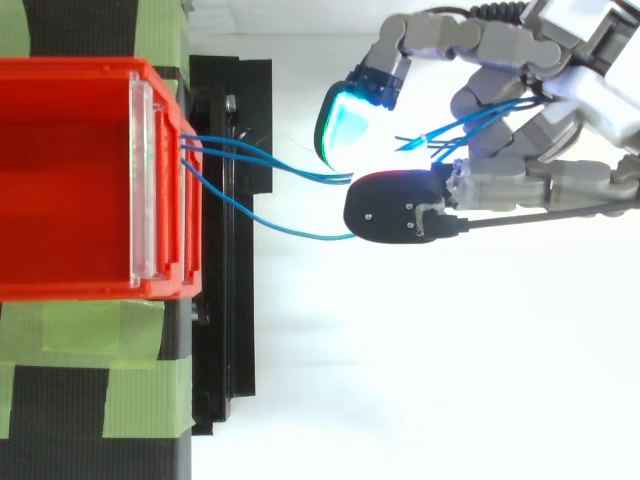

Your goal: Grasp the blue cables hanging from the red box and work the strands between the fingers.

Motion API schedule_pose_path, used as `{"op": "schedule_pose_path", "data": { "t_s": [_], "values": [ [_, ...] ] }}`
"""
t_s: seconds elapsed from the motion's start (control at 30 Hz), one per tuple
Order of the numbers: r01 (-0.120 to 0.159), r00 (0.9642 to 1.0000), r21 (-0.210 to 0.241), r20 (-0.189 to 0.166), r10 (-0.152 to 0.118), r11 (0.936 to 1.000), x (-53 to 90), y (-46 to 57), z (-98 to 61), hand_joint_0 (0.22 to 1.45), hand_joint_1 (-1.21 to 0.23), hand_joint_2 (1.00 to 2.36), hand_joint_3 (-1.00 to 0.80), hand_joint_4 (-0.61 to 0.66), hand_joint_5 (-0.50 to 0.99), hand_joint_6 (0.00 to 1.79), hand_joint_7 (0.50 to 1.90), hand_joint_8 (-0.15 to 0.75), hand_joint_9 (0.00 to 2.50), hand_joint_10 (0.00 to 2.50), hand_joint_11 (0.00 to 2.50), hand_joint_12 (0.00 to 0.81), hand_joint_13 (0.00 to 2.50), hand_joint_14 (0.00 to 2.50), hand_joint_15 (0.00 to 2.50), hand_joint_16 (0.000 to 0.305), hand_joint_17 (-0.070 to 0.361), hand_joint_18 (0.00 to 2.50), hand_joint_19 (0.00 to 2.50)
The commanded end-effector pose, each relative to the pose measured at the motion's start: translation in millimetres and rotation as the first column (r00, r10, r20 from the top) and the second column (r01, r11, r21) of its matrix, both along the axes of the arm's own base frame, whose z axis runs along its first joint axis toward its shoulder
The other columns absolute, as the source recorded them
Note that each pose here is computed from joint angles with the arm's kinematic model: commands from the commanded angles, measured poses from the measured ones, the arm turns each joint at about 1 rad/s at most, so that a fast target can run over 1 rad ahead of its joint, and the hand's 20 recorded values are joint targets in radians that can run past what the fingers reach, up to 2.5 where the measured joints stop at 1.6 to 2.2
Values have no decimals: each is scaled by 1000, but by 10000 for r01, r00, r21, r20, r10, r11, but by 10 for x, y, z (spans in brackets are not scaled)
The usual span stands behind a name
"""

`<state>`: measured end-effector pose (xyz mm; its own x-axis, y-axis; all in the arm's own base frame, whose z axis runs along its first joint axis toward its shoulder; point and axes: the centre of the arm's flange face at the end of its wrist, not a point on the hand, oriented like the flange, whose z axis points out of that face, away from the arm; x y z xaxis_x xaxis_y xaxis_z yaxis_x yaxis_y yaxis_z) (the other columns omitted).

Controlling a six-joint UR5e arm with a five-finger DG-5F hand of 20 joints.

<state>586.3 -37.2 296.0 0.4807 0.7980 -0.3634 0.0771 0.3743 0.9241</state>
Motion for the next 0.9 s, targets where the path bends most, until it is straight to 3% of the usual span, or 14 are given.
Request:
{"op": "schedule_pose_path", "data": {
  "t_s": [0.0, 0.07, 0.13, 0.2, 0.27, 0.33, 0.43, 0.47, 0.53, 0.57, 0.73, 0.77, 0.83, 0.87],
  "values": [
    [22, 10000, 7, 16, -22, 10000, 0, -9, 2, 792, -482, 1754, -171, 229, 692, 16, 1353, 532, 1780, 2500, 2500, 684, 1959, 2500, 1706, 243, 182, 2500, 603],
    [8, 10000, 3, 38, -8, 10000, 3, 1, 5, 873, -544, 1592, -45, 251, 698, 17, 1312, 532, 1780, 2500, 2500, 684, 1959, 2500, 1706, 243, 182, 2500, 603],
    [-7, 10000, 9, 69, 7, 10000, 6, 3, 8, 1230, -667, 1104, 311, 200, 732, 20, 1325, 532, 1780, 2500, 2500, 684, 1959, 2500, 1706, 243, 182, 2500, 603],
    [-7, 10000, 9, 69, 7, 10000, 6, 3, 8, 1296, -672, 1046, 354, 183, 787, 20, 1357, 532, 1780, 2500, 2500, 684, 1959, 2500, 1706, 243, 182, 2500, 603],
    [7, 10000, 25, 75, -7, 10000, 6, 2, 7, 1211, -679, 1243, 257, 196, 803, 21, 1353, 532, 1780, 2500, 2500, 684, 1959, 2500, 1706, 243, 182, 2500, 603],
    [7, 10000, 22, 76, -7, 10000, 6, -6, 8, 894, -601, 1747, -34, 248, 808, 22, 1303, 532, 1780, 2500, 2500, 684, 1959, 2500, 1706, 243, 182, 2500, 603],
    [-7, 10000, 9, 69, 7, 10000, 6, 3, 8, 614, -436, 2130, -362, 373, 725, 22, 1133, 532, 1780, 2500, 2500, 684, 1959, 2500, 1706, 243, 182, 2500, 603],
    [-7, 10000, 9, 69, 7, 10000, 6, 3, 8, 634, -455, 2064, -346, 372, 716, 20, 1127, 532, 1780, 2500, 2500, 684, 1959, 2500, 1706, 243, 182, 2500, 603],
    [7, 10000, 22, 76, -7, 10000, 6, -6, 8, 1156, -669, 1213, 242, 240, 701, 22, 1164, 532, 1780, 2500, 2500, 684, 1959, 2500, 1706, 243, 182, 2500, 603],
    [7, 10000, 22, 76, -7, 10000, 6, -6, 8, 1242, -677, 1130, 318, 220, 722, 21, 1185, 532, 1780, 2500, 2500, 684, 1959, 2500, 1706, 243, 182, 2500, 603],
    [18, 10000, 49, 90, -19, 10000, 5, -15, 8, 1278, -695, 1107, 301, 228, 767, 22, 1190, 532, 1780, 2500, 2500, 684, 1959, 2500, 1706, 243, 182, 2500, 603],
    [34, 10000, 49, 90, -34, 10000, 5, -24, 8, 1236, -704, 1172, 244, 235, 760, 23, 1171, 532, 1780, 2500, 2500, 684, 1959, 2500, 1706, 243, 182, 2500, 603],
    [18, 10000, 49, 90, -19, 10000, 5, -15, 8, 910, -691, 1388, -121, 316, 667, 20, 1113, 532, 1780, 2500, 2500, 684, 1959, 2500, 1706, 243, 182, 2500, 603],
    [18, 10000, 49, 90, -19, 10000, 5, -15, 8, 874, -693, 1365, -135, 329, 632, 19, 1105, 532, 1780, 2500, 2500, 684, 1959, 2500, 1706, 243, 182, 2500, 603]
  ]
}}
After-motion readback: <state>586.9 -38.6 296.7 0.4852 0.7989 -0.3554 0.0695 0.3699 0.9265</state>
